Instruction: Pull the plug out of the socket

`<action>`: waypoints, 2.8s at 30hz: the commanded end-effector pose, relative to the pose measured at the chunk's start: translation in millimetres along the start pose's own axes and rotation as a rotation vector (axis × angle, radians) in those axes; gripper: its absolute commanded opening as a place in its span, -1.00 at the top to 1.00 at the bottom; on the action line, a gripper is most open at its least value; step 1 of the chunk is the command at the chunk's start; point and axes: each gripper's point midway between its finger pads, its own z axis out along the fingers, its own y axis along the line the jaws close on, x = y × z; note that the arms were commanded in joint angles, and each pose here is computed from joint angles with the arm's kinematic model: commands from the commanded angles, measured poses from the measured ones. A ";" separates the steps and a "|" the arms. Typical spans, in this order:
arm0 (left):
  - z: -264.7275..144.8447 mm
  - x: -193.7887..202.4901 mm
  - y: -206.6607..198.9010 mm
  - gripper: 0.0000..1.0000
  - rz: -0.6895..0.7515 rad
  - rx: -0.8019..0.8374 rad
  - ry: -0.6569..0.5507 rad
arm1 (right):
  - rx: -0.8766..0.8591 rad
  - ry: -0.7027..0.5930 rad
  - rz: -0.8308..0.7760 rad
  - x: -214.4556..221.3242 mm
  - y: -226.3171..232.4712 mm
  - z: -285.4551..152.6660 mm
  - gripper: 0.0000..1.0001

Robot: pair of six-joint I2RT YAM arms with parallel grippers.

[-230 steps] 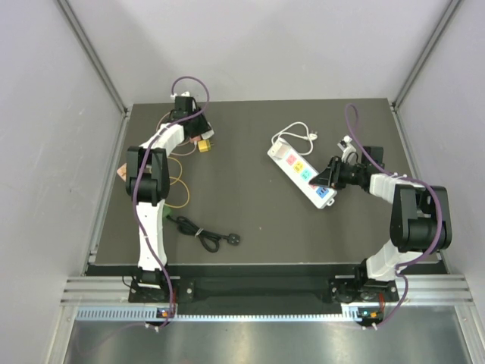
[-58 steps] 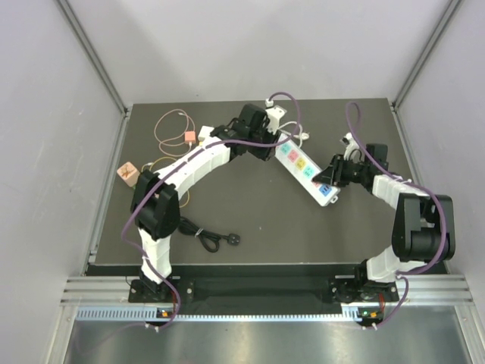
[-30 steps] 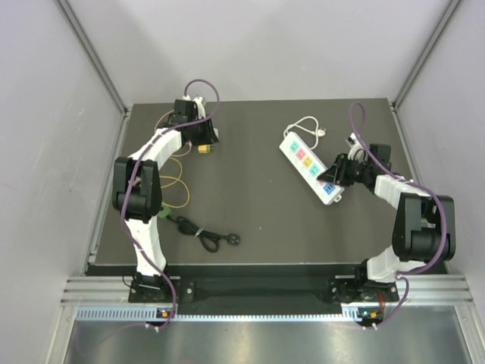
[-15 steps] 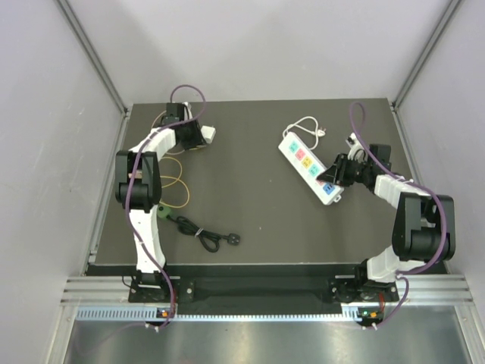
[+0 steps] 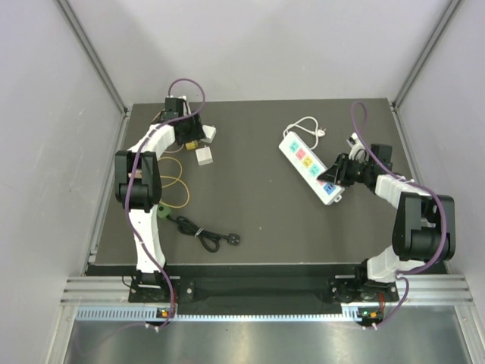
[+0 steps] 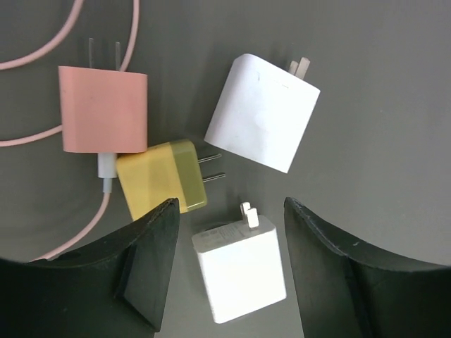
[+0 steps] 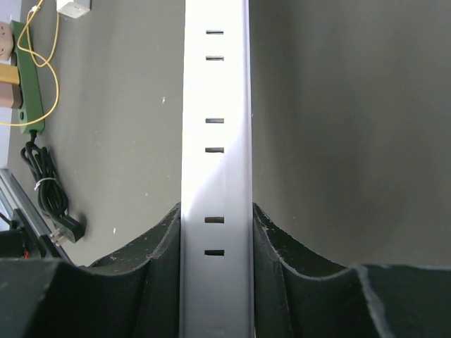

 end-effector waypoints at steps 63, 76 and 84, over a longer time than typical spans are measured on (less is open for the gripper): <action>-366.1 87.1 -32.8 -0.98 0.090 0.249 -0.589 | 0.510 -0.187 -0.219 -168.1 -170.6 -118.6 -0.68; -350.5 90.2 -13.0 -0.98 -0.020 0.143 -0.537 | 0.204 -0.161 -0.485 -141.6 -25.9 -129.5 -0.93; -323.0 94.9 23.1 -0.98 -0.122 -0.057 -0.466 | -0.081 -0.091 -0.736 -60.0 103.9 -93.8 -0.94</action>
